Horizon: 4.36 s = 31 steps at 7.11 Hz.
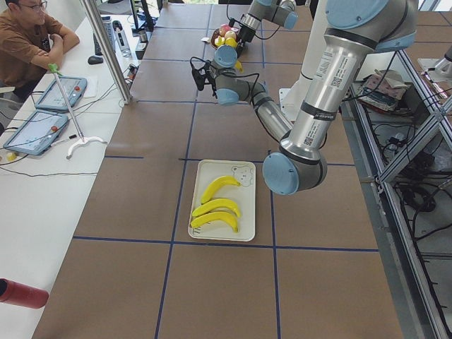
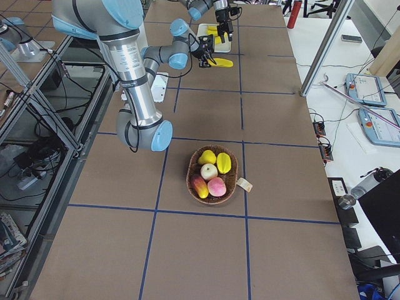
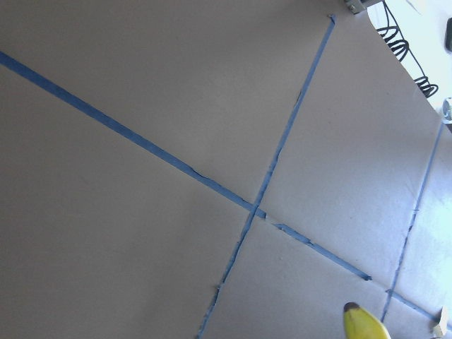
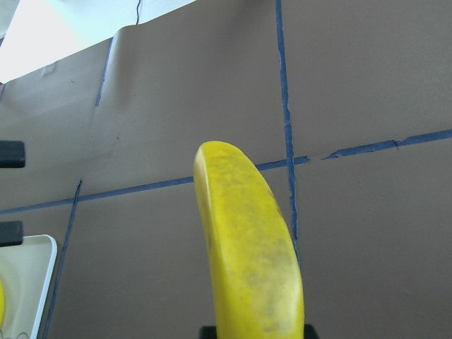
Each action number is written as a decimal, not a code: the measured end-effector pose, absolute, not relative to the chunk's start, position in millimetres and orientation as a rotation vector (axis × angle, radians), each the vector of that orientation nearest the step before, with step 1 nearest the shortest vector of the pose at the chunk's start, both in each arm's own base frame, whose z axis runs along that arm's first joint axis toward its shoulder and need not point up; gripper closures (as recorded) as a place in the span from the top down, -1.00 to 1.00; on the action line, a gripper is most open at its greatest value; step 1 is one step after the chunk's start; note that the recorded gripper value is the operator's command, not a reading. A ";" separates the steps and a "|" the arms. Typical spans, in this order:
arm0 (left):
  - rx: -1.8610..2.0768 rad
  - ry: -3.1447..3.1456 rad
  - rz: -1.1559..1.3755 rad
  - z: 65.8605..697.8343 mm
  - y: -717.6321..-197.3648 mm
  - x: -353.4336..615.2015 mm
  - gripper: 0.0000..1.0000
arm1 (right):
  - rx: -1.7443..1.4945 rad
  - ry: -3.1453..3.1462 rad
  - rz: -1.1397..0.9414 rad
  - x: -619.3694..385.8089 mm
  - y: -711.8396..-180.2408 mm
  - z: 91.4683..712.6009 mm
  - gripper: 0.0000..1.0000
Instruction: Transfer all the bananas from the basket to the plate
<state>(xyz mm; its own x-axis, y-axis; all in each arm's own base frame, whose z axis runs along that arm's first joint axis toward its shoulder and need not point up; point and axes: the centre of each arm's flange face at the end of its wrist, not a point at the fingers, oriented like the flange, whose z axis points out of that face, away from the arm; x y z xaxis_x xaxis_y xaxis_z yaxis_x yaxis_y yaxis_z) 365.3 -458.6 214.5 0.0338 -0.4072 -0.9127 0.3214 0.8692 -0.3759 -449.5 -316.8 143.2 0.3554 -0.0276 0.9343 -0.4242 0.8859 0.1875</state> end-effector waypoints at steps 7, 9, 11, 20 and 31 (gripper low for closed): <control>-0.119 1.535 -0.523 155.4 -424.0 436.4 0.99 | 0.489 -1.209 0.263 -475.0 -279.0 128.4 -0.98; -0.138 1.528 -0.524 156.6 -415.3 448.2 0.98 | 0.497 -1.208 0.268 -474.6 -279.4 127.9 -0.98; -0.134 1.533 -0.536 152.6 -406.5 460.6 0.05 | 0.499 -1.209 0.270 -474.2 -279.3 127.5 -0.98; -0.118 1.483 -0.533 172.5 -429.2 441.1 -1.00 | 0.495 -1.256 0.258 -438.7 -273.5 119.2 1.00; 0.012 0.842 -0.380 475.9 -458.1 290.8 -0.16 | 0.485 -1.224 0.255 -406.9 -275.8 144.9 1.00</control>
